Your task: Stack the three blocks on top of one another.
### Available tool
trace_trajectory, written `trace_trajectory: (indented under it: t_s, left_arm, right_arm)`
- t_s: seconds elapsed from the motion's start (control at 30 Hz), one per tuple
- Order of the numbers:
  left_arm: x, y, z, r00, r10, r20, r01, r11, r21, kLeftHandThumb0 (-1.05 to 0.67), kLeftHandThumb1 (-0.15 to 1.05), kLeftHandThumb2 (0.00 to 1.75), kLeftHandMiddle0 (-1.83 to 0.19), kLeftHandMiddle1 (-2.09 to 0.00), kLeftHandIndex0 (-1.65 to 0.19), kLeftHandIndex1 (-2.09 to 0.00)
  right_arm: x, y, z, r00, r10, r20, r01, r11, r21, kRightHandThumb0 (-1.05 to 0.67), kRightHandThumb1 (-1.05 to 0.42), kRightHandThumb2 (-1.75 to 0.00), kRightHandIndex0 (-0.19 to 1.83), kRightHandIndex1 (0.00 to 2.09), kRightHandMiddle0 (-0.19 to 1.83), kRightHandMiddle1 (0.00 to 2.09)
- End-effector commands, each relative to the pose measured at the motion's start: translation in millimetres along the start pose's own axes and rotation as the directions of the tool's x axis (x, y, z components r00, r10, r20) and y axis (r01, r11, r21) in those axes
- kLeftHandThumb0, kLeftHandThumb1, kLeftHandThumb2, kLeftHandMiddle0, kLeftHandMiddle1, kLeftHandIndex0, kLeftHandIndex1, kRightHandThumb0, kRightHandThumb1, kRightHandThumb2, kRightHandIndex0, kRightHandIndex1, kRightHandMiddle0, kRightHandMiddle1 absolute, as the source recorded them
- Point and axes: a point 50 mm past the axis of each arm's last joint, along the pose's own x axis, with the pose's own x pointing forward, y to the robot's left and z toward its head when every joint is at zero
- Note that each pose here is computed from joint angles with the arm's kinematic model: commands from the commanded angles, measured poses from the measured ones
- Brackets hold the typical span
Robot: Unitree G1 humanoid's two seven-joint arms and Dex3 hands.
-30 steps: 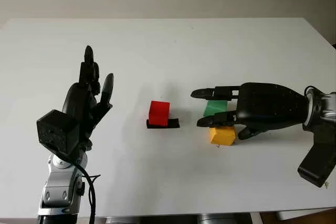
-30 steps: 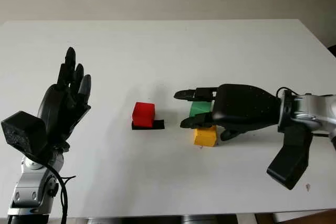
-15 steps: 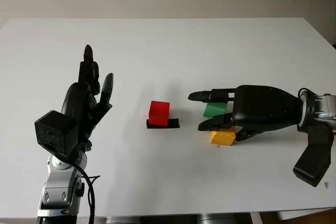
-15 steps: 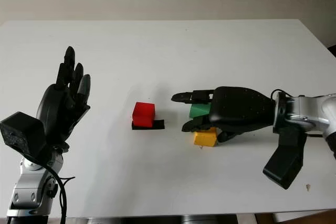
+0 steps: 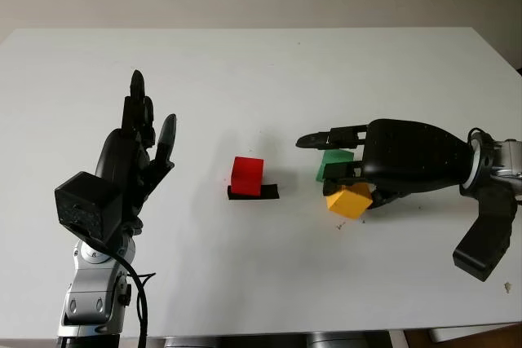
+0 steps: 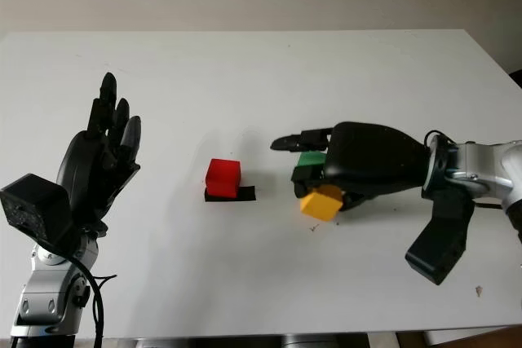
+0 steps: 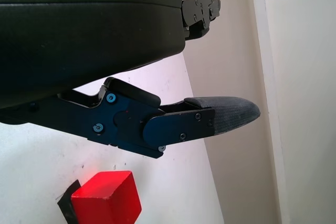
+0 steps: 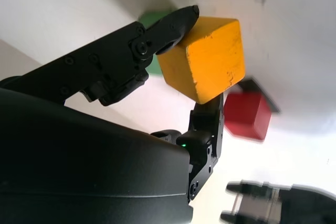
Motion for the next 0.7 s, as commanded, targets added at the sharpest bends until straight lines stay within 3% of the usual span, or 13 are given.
trace_trajectory:
  t_s: [0.0,0.17,0.33,0.5,0.67]
  left_arm:
    - [-0.5,-1.2,0.8,1.0,0.008,0.006,-0.008,1.0,0.0,-0.75,1.05,0.55,0.15,-0.06,0.18,-0.06]
    - [-0.7,-1.6,0.3,1.0,0.012,0.005,-0.012,1.0,-0.001,-0.76,1.05,0.54,0.14,-0.06,0.17,-0.06]
    - [-1.3,-2.2,0.2,1.0,0.016,0.007,-0.016,1.0,-0.005,-0.76,1.05,0.54,0.15,-0.05,0.18,-0.05]
    - [-2.3,-1.6,0.1,1.0,0.016,0.003,-0.016,1.0,-0.012,-0.77,1.05,0.54,0.17,-0.05,0.19,-0.04]
    - [-2.7,-1.3,0.7,1.0,0.016,0.009,-0.016,1.0,-0.001,-0.77,1.05,0.54,0.18,-0.05,0.18,-0.03]
  right_arm:
    - [6.4,-19.4,-3.5,0.996,-0.092,-0.019,0.092,0.996,-0.002,-0.41,-0.84,-0.06,0.34,0.06,0.5,1.22]
    - [15.1,-38.7,-3.4,0.958,-0.248,-0.143,0.273,0.942,0.194,-0.41,-0.89,-0.07,0.35,0.07,0.53,1.2]
    - [23.2,-52.9,-2.1,0.922,-0.292,-0.252,0.373,0.843,0.386,-0.39,-0.89,-0.06,0.3,0.04,0.5,1.28]
    - [37.8,-56.1,-1.2,0.896,-0.293,-0.334,0.441,0.685,0.58,-0.37,-0.93,-0.06,0.25,0.02,0.39,1.4]
    - [54.3,-48.0,-0.6,0.889,-0.2,-0.413,0.453,0.524,0.721,-0.41,-0.96,-0.06,0.19,0.0,0.31,1.43]
